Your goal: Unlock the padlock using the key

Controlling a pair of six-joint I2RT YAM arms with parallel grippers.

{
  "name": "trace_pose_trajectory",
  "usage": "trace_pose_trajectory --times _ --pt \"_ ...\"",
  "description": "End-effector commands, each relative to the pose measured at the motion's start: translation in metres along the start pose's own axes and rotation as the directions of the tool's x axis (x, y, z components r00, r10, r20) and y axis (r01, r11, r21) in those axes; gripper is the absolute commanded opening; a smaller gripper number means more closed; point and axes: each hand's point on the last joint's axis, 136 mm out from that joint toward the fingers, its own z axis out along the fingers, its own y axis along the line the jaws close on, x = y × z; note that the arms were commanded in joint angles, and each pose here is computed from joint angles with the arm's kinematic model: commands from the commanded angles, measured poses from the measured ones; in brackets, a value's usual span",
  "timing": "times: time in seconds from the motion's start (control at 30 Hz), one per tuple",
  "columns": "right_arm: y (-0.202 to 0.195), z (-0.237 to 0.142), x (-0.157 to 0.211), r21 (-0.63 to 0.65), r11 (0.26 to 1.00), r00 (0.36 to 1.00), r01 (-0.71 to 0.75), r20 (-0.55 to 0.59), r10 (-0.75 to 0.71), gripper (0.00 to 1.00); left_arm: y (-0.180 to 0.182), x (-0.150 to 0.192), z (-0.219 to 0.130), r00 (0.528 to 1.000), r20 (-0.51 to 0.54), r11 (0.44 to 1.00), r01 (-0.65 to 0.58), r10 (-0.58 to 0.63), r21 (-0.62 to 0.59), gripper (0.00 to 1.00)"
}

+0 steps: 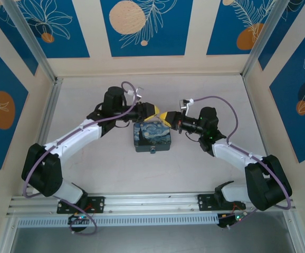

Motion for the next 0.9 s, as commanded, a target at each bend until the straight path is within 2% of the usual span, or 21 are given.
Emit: trace_pose_trajectory --times 0.0,0.33,0.57,0.87 --pt "0.002 -0.001 0.000 -0.016 1.000 1.000 0.012 -0.006 -0.012 0.00 -0.003 0.007 0.006 1.000 -0.027 0.999 -0.006 0.007 0.038 0.32" --pt "0.002 -0.003 -0.006 -0.020 1.000 1.000 0.010 0.015 -0.009 0.00 0.004 0.012 0.009 0.999 -0.032 0.999 0.010 -0.009 0.036 0.30" --pt "0.006 -0.003 -0.009 -0.033 0.999 1.000 0.007 0.020 -0.006 0.00 0.007 0.012 0.010 0.999 -0.032 1.000 0.015 -0.014 0.022 0.32" --pt "0.001 -0.003 -0.009 -0.023 1.000 1.000 -0.001 0.026 0.001 0.00 0.004 0.009 0.013 1.000 -0.026 0.999 0.016 -0.015 0.043 0.20"
